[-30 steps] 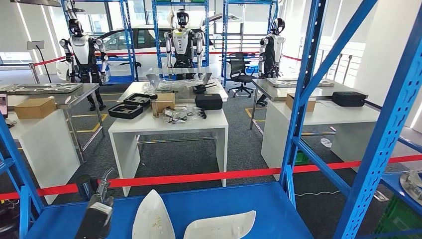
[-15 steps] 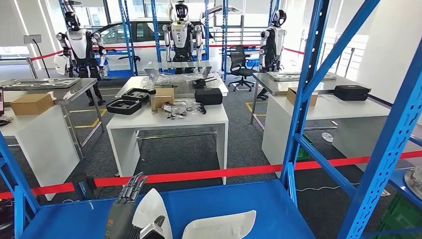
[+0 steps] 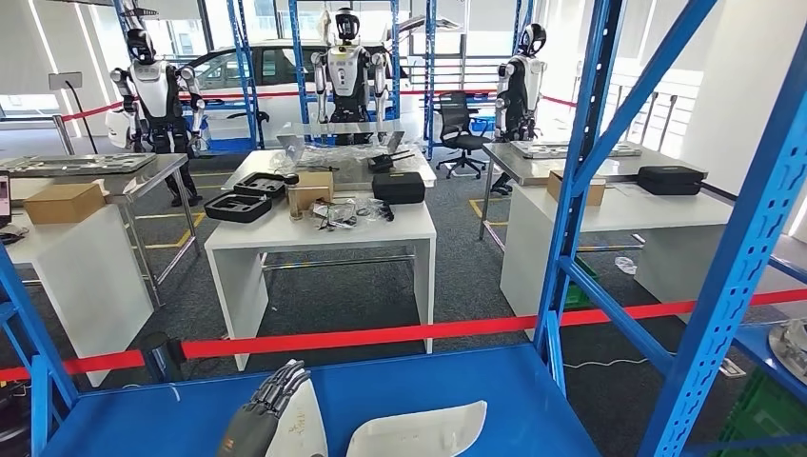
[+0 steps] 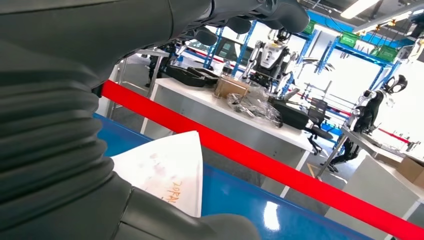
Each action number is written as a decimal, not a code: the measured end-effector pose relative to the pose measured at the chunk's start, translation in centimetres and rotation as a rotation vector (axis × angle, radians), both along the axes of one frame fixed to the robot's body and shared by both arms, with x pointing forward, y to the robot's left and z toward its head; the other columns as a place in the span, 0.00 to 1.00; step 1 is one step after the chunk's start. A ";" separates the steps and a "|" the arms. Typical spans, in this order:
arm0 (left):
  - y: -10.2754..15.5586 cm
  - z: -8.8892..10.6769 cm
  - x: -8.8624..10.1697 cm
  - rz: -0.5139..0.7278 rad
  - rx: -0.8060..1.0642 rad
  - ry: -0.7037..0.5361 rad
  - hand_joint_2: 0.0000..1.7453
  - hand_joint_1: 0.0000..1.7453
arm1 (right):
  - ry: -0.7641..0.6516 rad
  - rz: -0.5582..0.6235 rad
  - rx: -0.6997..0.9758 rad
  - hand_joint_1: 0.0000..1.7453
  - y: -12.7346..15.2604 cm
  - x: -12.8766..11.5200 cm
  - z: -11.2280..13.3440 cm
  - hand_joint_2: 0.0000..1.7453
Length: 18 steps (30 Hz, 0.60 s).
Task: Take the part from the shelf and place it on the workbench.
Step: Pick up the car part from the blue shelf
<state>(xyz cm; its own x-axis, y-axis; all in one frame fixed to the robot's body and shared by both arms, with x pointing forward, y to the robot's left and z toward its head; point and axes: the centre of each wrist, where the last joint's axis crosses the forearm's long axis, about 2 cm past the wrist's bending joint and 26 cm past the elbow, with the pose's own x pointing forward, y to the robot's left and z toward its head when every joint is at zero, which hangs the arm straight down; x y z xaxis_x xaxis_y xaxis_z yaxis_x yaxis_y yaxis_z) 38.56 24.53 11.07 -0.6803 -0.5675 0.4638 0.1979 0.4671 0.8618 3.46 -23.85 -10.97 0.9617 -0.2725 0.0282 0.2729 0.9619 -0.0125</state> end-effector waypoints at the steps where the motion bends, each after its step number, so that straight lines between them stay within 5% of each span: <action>1: 0.1 0.0 0.0 -0.008 0.005 0.004 1.00 0.00 | 0.000 0.000 0.000 0.00 0.0 0.0 0.0 0.00; 18: 1.8 -0.8 -0.2 -0.134 0.165 0.089 1.00 0.00 | -0.001 -0.015 -0.014 0.00 -0.1 0.3 0.0 0.00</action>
